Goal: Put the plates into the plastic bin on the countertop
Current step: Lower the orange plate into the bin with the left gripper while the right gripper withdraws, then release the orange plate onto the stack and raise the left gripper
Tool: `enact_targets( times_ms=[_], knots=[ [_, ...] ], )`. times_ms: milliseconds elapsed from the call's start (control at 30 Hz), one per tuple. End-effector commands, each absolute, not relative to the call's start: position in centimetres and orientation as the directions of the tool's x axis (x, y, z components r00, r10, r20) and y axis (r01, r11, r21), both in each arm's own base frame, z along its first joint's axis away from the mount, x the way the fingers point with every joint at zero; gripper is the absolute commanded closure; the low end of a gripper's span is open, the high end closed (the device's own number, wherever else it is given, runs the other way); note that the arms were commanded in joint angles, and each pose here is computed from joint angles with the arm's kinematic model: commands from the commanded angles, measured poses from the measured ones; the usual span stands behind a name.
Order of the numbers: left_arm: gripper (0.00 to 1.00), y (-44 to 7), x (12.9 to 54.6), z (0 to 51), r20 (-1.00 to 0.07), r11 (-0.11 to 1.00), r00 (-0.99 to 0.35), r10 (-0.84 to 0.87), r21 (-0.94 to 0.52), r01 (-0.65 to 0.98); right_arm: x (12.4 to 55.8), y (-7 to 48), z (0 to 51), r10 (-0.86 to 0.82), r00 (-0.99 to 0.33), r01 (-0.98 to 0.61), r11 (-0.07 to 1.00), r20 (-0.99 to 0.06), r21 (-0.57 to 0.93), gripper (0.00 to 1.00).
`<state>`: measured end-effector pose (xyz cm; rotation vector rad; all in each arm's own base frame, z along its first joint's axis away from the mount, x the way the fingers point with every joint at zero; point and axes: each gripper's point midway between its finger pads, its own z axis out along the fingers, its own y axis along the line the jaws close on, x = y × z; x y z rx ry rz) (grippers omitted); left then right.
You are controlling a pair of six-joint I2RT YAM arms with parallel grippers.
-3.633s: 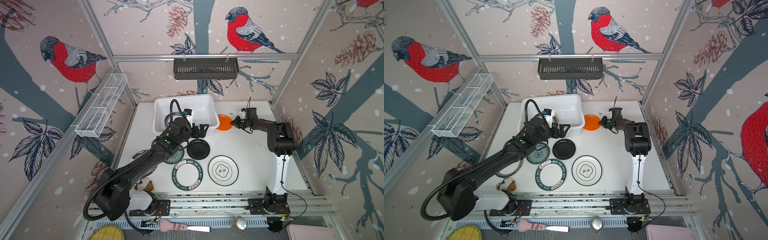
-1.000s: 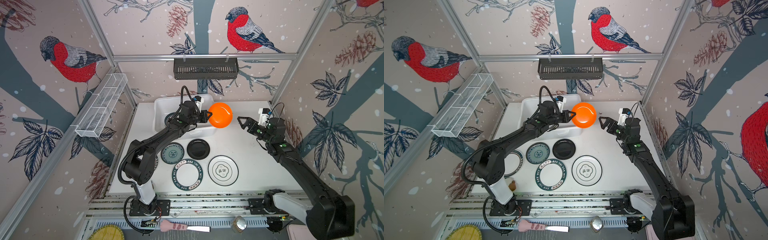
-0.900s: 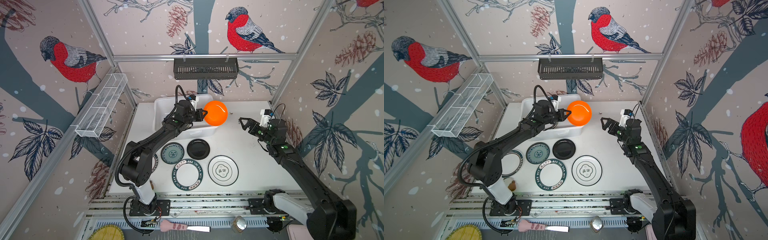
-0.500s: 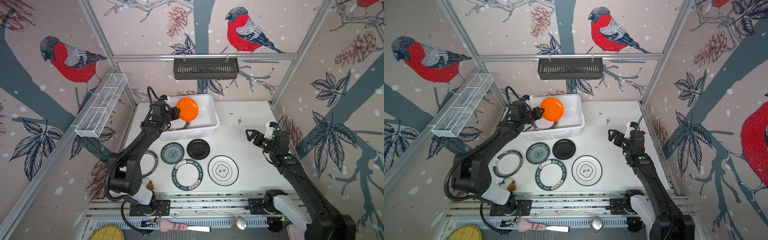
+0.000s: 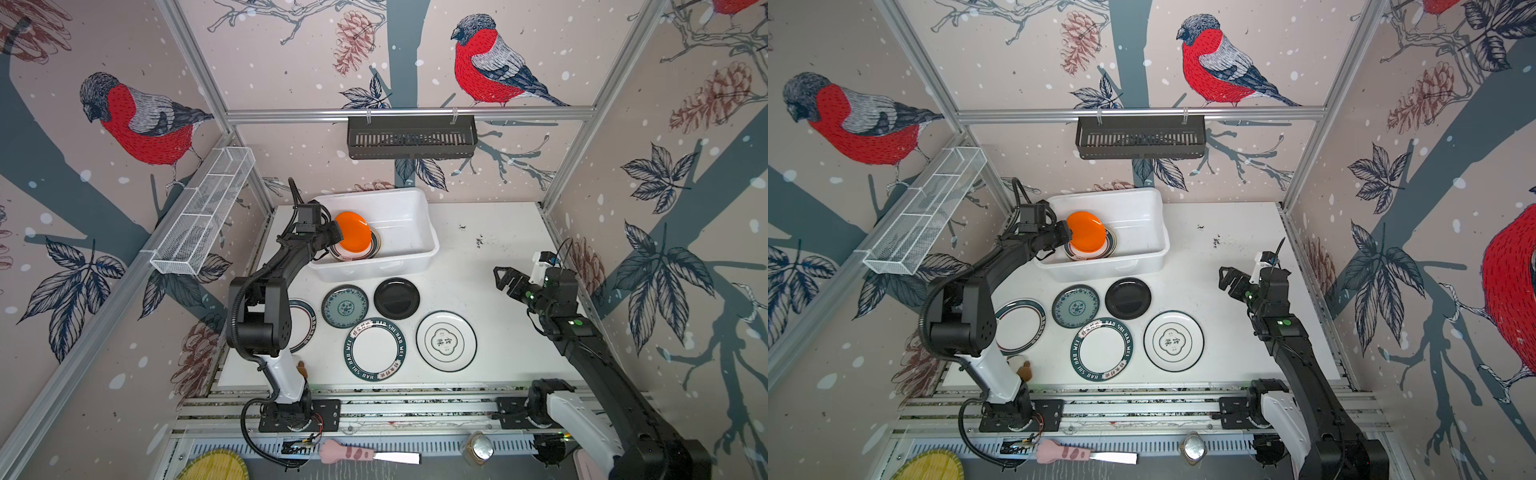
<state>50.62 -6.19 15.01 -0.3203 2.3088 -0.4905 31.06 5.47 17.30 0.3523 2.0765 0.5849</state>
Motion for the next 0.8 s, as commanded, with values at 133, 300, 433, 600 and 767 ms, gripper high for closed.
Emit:
enact_targets(
  times_ms=[133,300,433,600,767],
  knots=[
    [1.00,-4.4,51.1,11.4,-0.561,0.938,-0.766,-0.313,-0.309,-0.157,31.2,6.0,16.1,0.433,-0.578,0.010,0.852,-0.692,0.524,0.01],
    [1.00,-4.2,51.5,10.0,-0.544,0.944,-0.783,-0.302,-0.285,-0.166,29.8,8.0,14.3,0.374,-0.682,-0.057,0.829,-0.628,0.556,0.01],
    [0.93,-4.1,51.8,9.4,-0.539,0.946,-0.787,-0.300,-0.275,-0.172,28.1,9.7,12.1,0.333,-0.765,-0.082,0.798,-0.551,0.597,0.01],
    [0.58,-4.1,52.3,10.3,-0.565,0.943,-0.764,-0.310,-0.287,-0.170,26.3,10.8,10.2,0.295,-0.819,-0.090,0.780,-0.491,0.619,0.01],
    [0.03,-4.5,53.0,13.4,-0.635,0.939,-0.704,-0.318,-0.313,-0.143,25.2,11.2,9.7,0.273,-0.838,-0.094,0.781,-0.473,0.617,0.01]
  ],
)
